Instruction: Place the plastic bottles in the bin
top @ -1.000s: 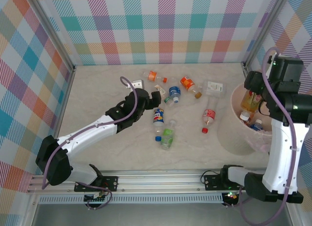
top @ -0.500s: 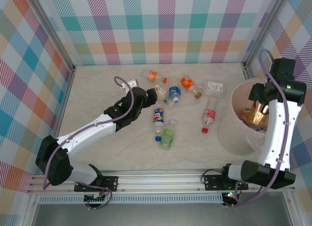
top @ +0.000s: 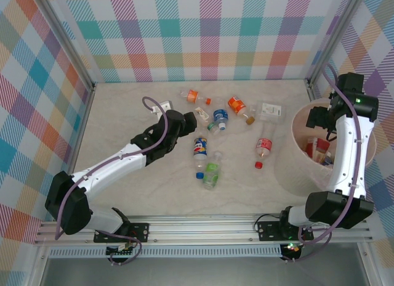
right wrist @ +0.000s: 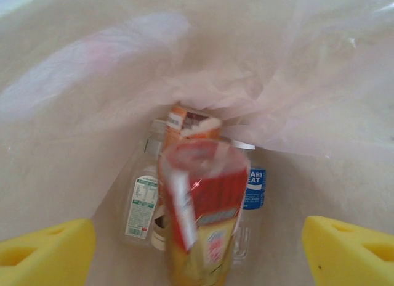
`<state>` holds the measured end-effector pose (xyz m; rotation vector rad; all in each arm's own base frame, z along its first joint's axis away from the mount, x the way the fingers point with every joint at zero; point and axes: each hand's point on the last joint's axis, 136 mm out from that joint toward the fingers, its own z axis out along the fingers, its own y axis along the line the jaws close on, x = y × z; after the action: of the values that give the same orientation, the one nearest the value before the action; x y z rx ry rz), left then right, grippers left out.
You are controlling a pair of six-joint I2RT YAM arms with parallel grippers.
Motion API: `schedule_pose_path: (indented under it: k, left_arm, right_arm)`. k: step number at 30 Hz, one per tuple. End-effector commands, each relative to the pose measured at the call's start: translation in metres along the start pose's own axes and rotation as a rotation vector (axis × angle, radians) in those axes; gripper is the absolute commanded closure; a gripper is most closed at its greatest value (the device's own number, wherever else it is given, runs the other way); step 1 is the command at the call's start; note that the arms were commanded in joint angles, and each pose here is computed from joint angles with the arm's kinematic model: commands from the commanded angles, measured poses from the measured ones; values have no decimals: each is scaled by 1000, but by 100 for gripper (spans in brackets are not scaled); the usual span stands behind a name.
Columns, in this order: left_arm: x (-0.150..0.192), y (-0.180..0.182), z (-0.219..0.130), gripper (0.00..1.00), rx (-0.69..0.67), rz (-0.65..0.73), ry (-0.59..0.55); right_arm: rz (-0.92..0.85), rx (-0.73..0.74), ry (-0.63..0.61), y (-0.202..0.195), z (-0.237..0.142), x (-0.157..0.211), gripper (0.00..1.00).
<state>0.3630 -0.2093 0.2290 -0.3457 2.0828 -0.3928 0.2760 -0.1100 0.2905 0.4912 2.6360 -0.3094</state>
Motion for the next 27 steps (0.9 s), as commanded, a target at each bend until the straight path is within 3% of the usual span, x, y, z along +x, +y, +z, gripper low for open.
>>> schedule_pose_path:
  k: [1, 6, 18, 27]
  left_arm:
    - [6, 8, 5, 0, -26, -11, 26]
    - [8, 12, 7, 0, -40, -18, 34]
    - [13, 24, 13, 0, -78, -63, 63]
    - [20, 30, 21, 0, -92, -98, 103]
  right_arm:
    - [34, 41, -29, -11, -7, 1, 9]
    - [56, 29, -74, -10, -15, -5, 4]
    - [127, -92, -316, 1, -52, -25, 0]
    - [116, -494, -402, 73, -89, -23, 0]
